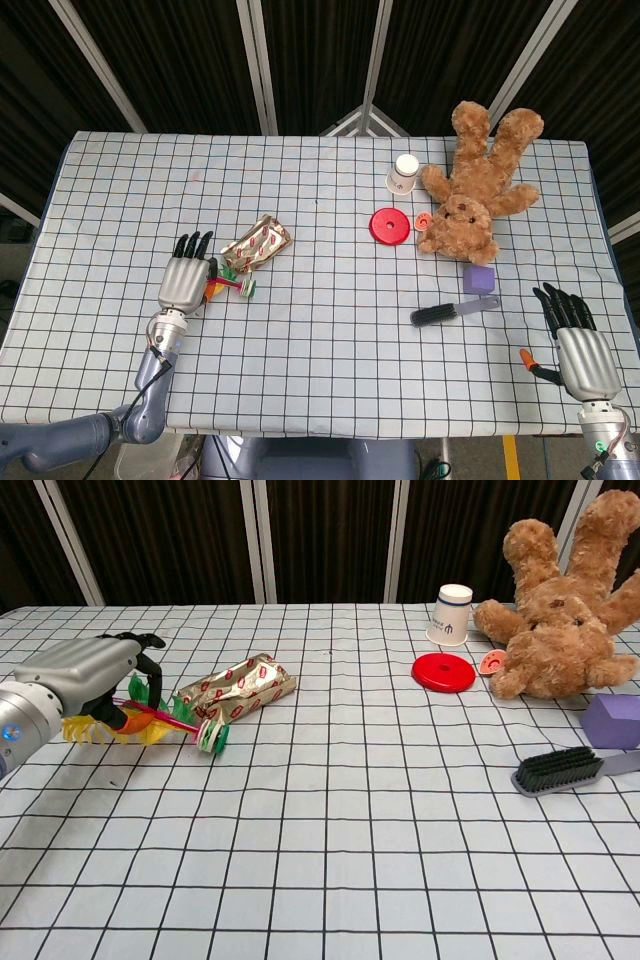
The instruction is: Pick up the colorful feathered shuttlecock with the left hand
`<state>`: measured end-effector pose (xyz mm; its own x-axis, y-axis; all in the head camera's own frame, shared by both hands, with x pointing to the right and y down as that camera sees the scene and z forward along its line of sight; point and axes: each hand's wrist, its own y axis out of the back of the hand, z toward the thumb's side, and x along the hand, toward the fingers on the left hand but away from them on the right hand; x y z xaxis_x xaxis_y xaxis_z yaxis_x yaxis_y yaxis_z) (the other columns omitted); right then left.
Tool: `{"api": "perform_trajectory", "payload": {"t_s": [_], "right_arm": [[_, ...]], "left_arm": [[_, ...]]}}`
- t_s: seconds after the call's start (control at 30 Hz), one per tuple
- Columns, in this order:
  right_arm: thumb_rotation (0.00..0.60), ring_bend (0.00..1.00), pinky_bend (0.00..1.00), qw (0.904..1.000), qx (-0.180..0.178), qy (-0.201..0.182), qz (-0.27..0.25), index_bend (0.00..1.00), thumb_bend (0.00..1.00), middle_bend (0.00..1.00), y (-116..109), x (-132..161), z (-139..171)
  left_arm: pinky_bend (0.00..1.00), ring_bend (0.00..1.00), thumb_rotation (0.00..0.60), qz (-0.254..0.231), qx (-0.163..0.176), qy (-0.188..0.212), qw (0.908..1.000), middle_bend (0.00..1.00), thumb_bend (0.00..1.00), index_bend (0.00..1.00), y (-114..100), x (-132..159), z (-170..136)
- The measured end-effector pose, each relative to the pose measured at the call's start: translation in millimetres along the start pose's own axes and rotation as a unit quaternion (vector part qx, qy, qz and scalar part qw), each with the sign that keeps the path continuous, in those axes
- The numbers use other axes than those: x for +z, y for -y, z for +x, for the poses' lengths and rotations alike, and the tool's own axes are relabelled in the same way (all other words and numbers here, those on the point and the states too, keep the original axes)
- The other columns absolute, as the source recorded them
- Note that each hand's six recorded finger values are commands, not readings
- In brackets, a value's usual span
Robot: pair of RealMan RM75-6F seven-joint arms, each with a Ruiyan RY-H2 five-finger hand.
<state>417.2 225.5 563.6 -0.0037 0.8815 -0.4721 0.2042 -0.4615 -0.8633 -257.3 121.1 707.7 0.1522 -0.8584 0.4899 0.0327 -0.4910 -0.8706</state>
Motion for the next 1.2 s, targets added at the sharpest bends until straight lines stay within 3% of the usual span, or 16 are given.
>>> {"api": "perform_trajectory", "payload": {"t_s": [0.23,0.43,0.7,0.83,1.1,1.2], "right_arm": [[0.6,0.0,0.0,1.0,-0.001,0.001,-0.002,0.0,0.34,0.0,-0.6,0.4,0.4],[0.6,0.0,0.0,1.0,-0.001,-0.001,-0.004,0.0,0.34,0.0,-0.7,1.2,-0.2],[0.6,0.0,0.0,1.0,-0.003,-0.001,-0.006,0.0,0.34,0.0,-1.4,1.6,-0.9],[0.6,0.0,0.0,1.0,-0.003,-0.001,-0.007,0.0,0.34,0.0,-1.5,1.4,-0.7],[0.6,0.0,0.0,1.0,-0.003,0.0,-0.009,0.0,0.34,0.0,-1.7,1.2,-0.8],[0.6,0.0,0.0,1.0,-0.003,0.0,-0.009,0.0,0.34,0.0,-1.8,1.4,-0.9]], "left_arm": [[0.0,0.0,0.6,0.038,0.028,0.026,0.9985,0.04,0.58,0.57,-30.2,1.7,1.5],[0.0,0.0,0.6,0.119,0.051,0.063,0.9897,0.05,0.58,0.57,-56.1,7.5,4.2],[0.0,0.0,0.6,0.239,0.063,0.126,0.9607,0.07,0.59,0.58,-74.5,24.9,0.2],[0.0,0.0,0.6,0.277,0.066,0.152,0.9466,0.07,0.59,0.58,-72.3,33.7,-4.1],[0.0,0.0,0.6,0.357,0.088,0.208,0.9065,0.08,0.59,0.58,-64.1,46.9,-12.1],[0.0,0.0,0.6,0.365,0.088,0.222,0.9,0.08,0.59,0.58,-56.9,51.9,-14.4]]}}
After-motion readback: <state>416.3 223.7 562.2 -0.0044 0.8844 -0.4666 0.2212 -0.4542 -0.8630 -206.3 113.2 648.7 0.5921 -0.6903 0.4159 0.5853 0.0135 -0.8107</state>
